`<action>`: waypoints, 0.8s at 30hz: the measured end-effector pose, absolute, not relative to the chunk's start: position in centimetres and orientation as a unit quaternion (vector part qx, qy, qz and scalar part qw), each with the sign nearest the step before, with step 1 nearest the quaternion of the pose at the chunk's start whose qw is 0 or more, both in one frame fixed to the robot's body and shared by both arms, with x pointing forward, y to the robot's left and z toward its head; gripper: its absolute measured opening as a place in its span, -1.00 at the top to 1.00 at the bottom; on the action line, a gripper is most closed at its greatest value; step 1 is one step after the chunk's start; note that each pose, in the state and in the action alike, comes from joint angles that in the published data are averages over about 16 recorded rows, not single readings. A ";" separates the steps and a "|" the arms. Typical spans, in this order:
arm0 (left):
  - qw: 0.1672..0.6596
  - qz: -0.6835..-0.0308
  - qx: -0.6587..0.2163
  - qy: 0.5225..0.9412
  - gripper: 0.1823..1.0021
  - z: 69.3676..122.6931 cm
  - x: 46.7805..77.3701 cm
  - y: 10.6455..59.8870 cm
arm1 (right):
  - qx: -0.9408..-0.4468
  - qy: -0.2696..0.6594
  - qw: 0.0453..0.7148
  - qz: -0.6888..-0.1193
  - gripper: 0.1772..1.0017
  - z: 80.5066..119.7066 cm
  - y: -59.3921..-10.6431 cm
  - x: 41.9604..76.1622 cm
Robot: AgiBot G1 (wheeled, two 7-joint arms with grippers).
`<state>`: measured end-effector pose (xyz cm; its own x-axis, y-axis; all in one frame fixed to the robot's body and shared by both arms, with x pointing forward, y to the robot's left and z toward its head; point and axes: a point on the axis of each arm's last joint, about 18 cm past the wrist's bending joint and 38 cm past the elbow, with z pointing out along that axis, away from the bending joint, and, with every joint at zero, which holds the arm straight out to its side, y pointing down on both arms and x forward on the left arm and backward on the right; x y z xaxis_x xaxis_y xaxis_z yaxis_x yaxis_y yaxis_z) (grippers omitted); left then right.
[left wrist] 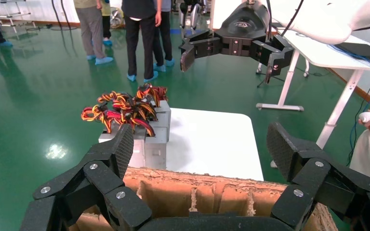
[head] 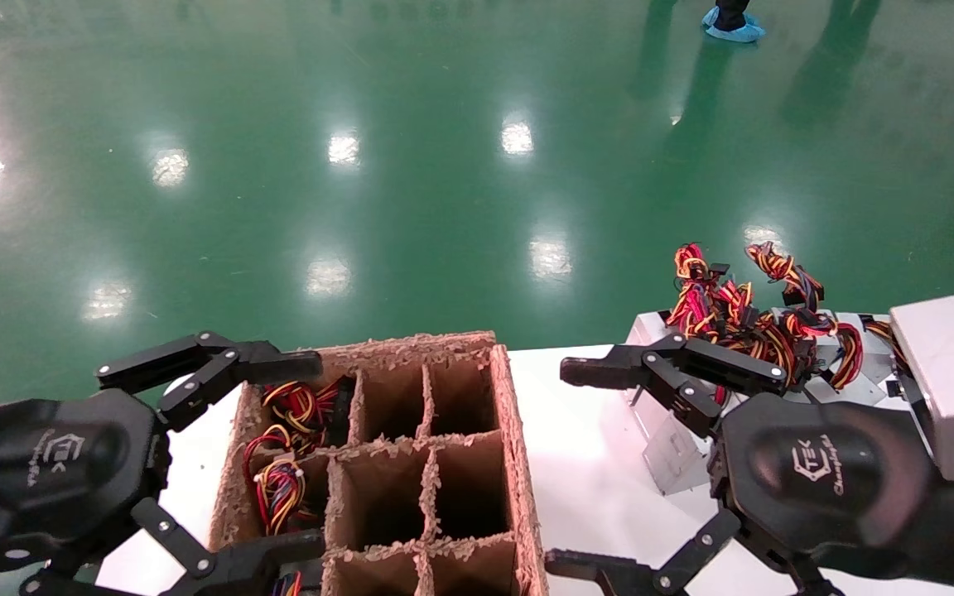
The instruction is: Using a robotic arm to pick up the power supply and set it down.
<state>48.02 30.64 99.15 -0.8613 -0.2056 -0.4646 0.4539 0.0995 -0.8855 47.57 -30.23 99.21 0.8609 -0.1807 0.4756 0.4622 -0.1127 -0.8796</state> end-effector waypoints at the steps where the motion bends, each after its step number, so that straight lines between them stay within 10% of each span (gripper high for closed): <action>1: 0.248 -0.665 0.089 0.699 -1.00 99.2 48.0 30.6 | -0.705 -0.100 0.659 -0.244 -1.00 99.2 -30.2 47.6; 24: 0.248 -0.665 0.089 0.699 -1.00 99.2 48.0 30.6 | -0.705 -0.100 0.659 -0.244 -1.00 99.2 -30.2 47.6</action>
<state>48.02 30.64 99.15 -0.8613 -0.2056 -0.4646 0.4539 0.0995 -0.8855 47.57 -30.23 99.21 0.8609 -0.1807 0.4756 0.4622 -0.1127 -0.8796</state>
